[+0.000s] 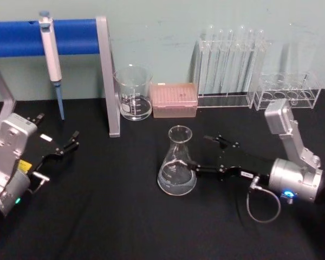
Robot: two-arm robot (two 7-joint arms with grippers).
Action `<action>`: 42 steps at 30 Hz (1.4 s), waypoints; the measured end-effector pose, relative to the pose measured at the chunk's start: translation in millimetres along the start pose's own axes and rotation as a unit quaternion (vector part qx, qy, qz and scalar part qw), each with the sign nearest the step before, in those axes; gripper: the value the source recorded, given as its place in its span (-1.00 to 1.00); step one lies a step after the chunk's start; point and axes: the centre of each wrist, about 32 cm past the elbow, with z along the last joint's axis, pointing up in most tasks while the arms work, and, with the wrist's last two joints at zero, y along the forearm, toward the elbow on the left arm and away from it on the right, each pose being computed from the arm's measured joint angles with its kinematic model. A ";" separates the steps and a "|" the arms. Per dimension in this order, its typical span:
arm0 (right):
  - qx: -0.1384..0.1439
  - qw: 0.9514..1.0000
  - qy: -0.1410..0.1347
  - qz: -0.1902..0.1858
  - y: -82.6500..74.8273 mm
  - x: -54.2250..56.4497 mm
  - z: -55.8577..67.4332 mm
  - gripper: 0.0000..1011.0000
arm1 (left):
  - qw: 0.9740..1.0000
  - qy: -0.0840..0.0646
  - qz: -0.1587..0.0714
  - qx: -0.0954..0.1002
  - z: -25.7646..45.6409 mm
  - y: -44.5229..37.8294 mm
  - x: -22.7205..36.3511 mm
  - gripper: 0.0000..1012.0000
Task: Grasp the erlenmeyer flask with one hand, shake it three times, then place it back.
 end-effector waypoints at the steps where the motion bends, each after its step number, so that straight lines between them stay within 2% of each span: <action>1: -0.003 1.000 0.004 -0.007 -4.4 1.3 -0.2 0.98 | 1.000 0.000 0.000 0.000 0.0 0.0 0.0 0.98; 6: -0.004 0.999 0.016 -0.049 -18.4 8.3 -0.3 0.98 | 1.000 0.000 0.000 0.000 0.0 0.0 0.0 0.98; 10: 0.001 0.996 0.019 -0.082 -23.5 12.7 -0.1 0.98 | 1.000 0.000 0.000 0.000 0.0 0.0 0.0 0.98; 13: 0.009 0.994 0.018 -0.106 -24.2 14.6 -0.1 0.98 | 1.000 0.000 0.000 0.000 0.0 0.0 0.0 0.98; 15: 0.021 0.991 0.010 -0.134 -22.1 15.8 -1.0 0.98 | 1.000 0.000 0.000 0.000 0.0 0.0 0.0 0.98; 16: 0.021 0.991 0.010 -0.134 -22.1 15.8 -1.0 0.98 | 1.000 0.000 0.000 0.000 0.0 0.0 0.0 0.98; 19: 0.036 0.987 0.002 -0.158 -16.7 15.7 -0.6 0.98 | 1.000 0.000 0.000 0.000 0.0 0.0 0.0 0.98; 21: 0.053 0.982 -0.007 -0.180 -8.9 13.9 -0.2 0.98 | 1.000 0.000 0.000 0.000 0.0 0.0 0.0 0.98; 22: 0.053 0.982 -0.007 -0.180 -8.9 13.9 -0.2 0.98 | 1.000 0.000 0.000 0.000 0.0 0.0 0.0 0.98; 26: 0.067 0.976 -0.011 -0.207 2.0 10.7 0.1 0.98 | 1.000 0.000 0.000 0.000 0.0 0.0 0.0 0.98; 29: 0.076 0.969 -0.009 -0.233 11.0 7.4 -1.1 0.98 | 1.000 0.000 0.000 0.000 0.0 0.0 0.0 0.98; 32: 0.077 0.964 -0.006 -0.253 15.8 5.1 -2.8 0.98 | 1.000 0.000 0.000 0.000 0.0 0.0 0.0 0.98; 38: 0.071 0.957 -0.003 -0.281 22.1 2.1 -9.5 0.98 | 1.000 0.000 0.000 0.000 0.0 0.0 0.0 0.98; 42: 0.064 0.954 0.005 -0.292 25.9 0.5 -14.1 0.98 | 1.000 0.000 0.000 0.000 0.0 0.0 0.0 0.98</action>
